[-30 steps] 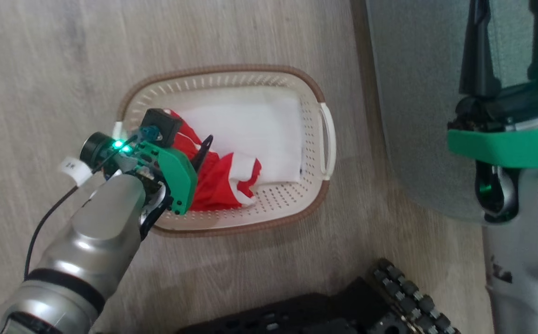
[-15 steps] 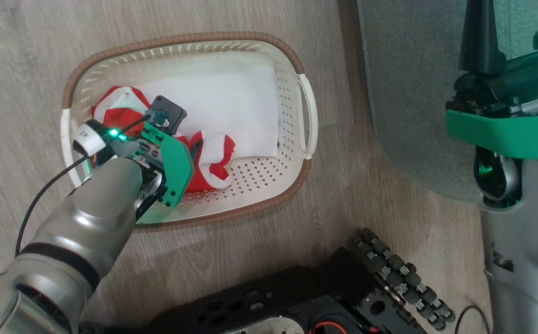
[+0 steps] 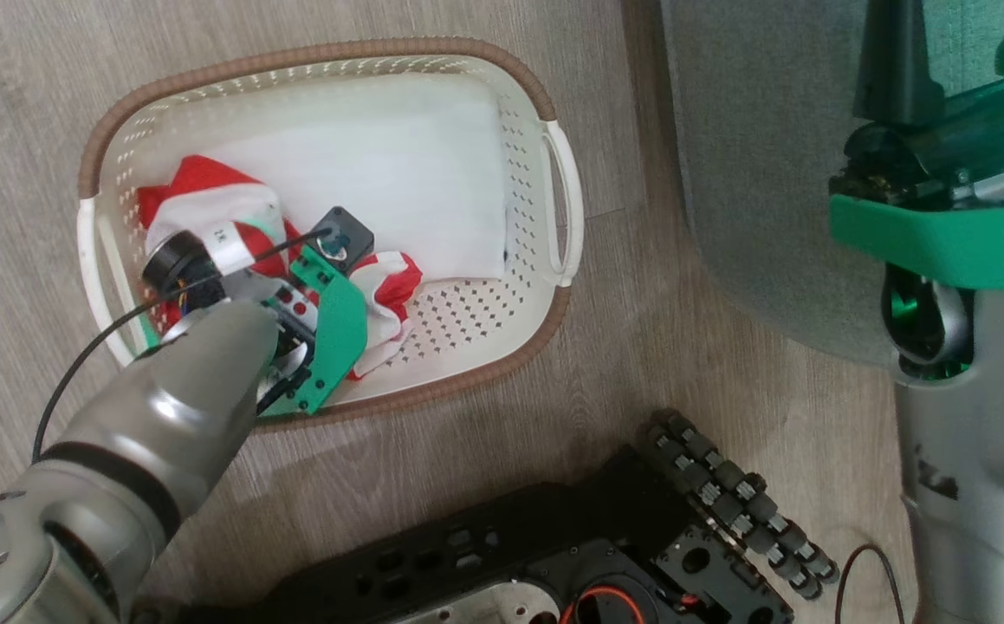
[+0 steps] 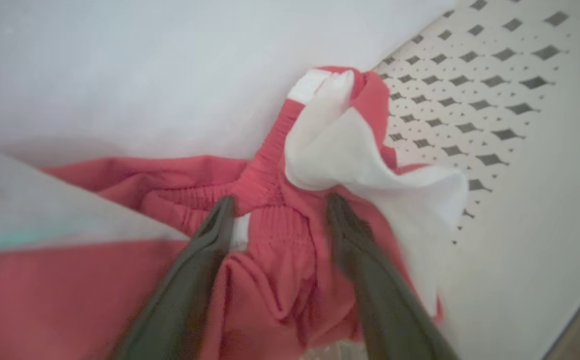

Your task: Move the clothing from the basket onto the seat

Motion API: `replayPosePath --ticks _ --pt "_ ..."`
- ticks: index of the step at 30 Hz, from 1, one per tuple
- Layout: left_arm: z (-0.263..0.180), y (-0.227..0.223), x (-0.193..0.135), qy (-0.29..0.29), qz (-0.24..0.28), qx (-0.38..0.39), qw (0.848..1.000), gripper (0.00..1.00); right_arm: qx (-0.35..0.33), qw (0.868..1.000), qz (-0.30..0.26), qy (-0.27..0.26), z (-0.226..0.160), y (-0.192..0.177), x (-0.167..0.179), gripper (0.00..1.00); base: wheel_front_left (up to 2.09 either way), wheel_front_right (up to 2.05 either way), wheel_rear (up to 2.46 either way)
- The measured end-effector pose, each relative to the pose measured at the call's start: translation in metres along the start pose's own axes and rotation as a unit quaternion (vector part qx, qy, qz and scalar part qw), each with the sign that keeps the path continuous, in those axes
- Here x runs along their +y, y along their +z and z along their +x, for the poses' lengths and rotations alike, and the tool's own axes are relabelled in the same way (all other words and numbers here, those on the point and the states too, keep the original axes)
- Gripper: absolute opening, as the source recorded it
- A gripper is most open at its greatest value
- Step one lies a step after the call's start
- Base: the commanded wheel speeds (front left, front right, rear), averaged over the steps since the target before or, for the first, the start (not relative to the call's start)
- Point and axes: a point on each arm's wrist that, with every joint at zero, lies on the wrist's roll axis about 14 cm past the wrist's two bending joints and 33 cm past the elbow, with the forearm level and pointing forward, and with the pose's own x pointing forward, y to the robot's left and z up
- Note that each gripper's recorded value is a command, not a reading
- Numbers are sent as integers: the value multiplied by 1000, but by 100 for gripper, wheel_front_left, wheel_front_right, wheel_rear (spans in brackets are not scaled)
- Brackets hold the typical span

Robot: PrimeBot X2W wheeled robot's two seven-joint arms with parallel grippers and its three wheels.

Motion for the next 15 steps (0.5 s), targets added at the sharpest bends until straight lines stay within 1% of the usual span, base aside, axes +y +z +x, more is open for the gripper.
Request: replayPosePath --ticks 1,2,3,7,15 --pt "0 -2 -1 -2 1 8 1000 46 -1 1000 0 1 0 0 0 100 0 0 0" --pt "0 -4 -1 -3 1 13 1000 14 -2 1000 0 1 1 1 0 100 0 0 0" --pt "-1 -4 -1 -4 0 15 1000 0 -4 1000 -1 1 2 2 0 100 0 0 0" --pt "-3 -1 -1 -7 -1 11 1000 0 -6 1000 -1 1 2 4 0 100 0 0 0" --pt "-15 15 -1 -5 5 -21 1000 0 -16 1000 4 0 2 15 0 100 0 0 0"
